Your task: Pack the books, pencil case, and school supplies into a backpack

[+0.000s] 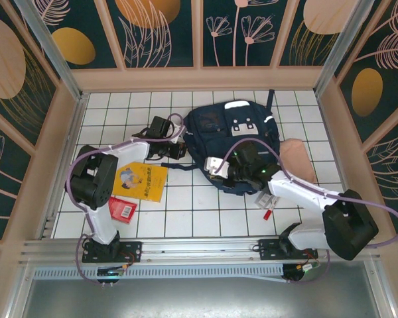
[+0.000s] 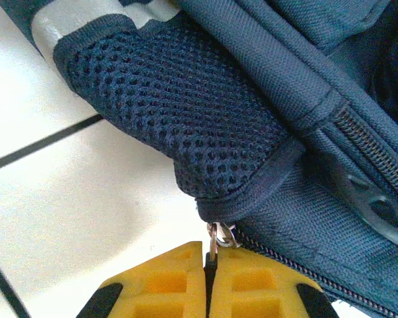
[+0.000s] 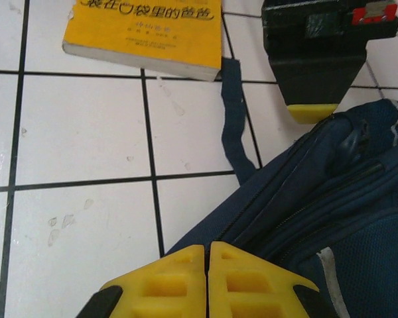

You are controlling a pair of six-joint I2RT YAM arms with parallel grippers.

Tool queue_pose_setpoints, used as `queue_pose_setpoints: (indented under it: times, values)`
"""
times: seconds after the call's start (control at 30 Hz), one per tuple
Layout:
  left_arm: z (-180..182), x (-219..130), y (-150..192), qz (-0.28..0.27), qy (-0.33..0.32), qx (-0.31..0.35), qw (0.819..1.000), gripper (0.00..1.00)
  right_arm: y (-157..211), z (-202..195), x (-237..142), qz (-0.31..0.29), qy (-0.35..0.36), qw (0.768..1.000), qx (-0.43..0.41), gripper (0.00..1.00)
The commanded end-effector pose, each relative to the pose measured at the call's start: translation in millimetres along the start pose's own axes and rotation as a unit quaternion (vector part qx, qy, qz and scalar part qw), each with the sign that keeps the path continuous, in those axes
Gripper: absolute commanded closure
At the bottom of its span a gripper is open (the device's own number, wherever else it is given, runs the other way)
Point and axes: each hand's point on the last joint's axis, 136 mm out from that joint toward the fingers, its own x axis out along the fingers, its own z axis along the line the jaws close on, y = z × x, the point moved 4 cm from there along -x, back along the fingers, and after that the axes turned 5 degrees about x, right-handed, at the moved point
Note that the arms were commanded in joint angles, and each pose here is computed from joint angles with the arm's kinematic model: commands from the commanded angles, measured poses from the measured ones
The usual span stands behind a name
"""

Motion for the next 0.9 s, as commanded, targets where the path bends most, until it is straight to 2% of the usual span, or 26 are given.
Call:
queue_pose_setpoints:
  times: [0.0, 0.03, 0.07, 0.13, 0.2, 0.27, 0.33, 0.37, 0.43, 0.5, 0.53, 0.6, 0.67, 0.7, 0.73, 0.8, 0.87]
  values:
    - [56, -31, -26, -0.062, -0.162, 0.002, 0.985, 0.98, -3, 24, -12, -0.018, -0.047, 0.999, -0.004, 1.0]
    - [55, -33, -26, -0.058, -0.16, 0.006, 0.985, 0.95, -5, 23, -13, -0.023, -0.043, 0.999, 0.001, 1.0]
    - [53, -35, -26, -0.056, -0.154, 0.013, 0.986, 0.89, -6, 21, -13, -0.029, -0.037, 0.999, 0.009, 0.94]
    - [40, -44, -30, -0.07, -0.12, 0.03, 0.99, 0.69, -14, 10, -15, -0.049, -0.009, 0.998, 0.035, 0.67]
    - [21, -57, -33, -0.093, -0.077, 0.06, 0.991, 0.55, -25, -4, -19, -0.066, 0.021, 0.995, 0.075, 0.49]
    - [10, -72, -32, -0.101, -0.06, 0.085, 0.989, 0.49, -36, -23, -24, -0.069, 0.06, 0.987, 0.133, 0.44]
    - [8, -88, -28, -0.101, -0.076, 0.102, 0.987, 0.47, -41, -46, -35, -0.069, 0.13, 0.967, 0.208, 0.4]
    - [5, -95, -26, -0.102, -0.08, 0.114, 0.985, 0.47, -39, -61, -43, -0.067, 0.181, 0.947, 0.258, 0.38]
    - [-14, -103, -20, -0.107, -0.029, 0.159, 0.981, 0.46, -29, -83, -64, -0.062, 0.277, 0.898, 0.335, 0.34]
    - [-44, -110, -20, -0.125, 0.037, 0.206, 0.97, 0.44, -6, -103, -92, -0.046, 0.401, 0.818, 0.41, 0.18]
    - [-56, -109, -17, -0.128, 0.053, 0.221, 0.965, 0.43, 6, -107, -106, -0.036, 0.446, 0.774, 0.448, 0.02]
    - [-85, -101, -11, -0.128, 0.068, 0.272, 0.951, 0.4, 34, -112, -135, -0.014, 0.519, 0.673, 0.526, 0.01]
    - [-110, -89, -8, -0.124, 0.073, 0.334, 0.932, 0.39, 58, -115, -153, 0.006, 0.538, 0.618, 0.574, 0.01]
    - [-120, -81, -7, -0.121, 0.072, 0.356, 0.924, 0.39, 71, -116, -159, 0.014, 0.533, 0.599, 0.597, 0.01]
    - [-125, -73, -4, -0.116, 0.072, 0.367, 0.92, 0.39, 79, -116, -163, 0.017, 0.524, 0.59, 0.614, 0.01]
    - [-140, -63, -19, -0.127, 0.069, 0.381, 0.913, 0.39, 106, -114, -167, 0.019, 0.483, 0.561, 0.671, 0.01]
    - [-151, -49, -22, -0.121, 0.074, 0.397, 0.907, 0.39, 129, -108, -168, 0.022, 0.455, 0.538, 0.709, 0.05]
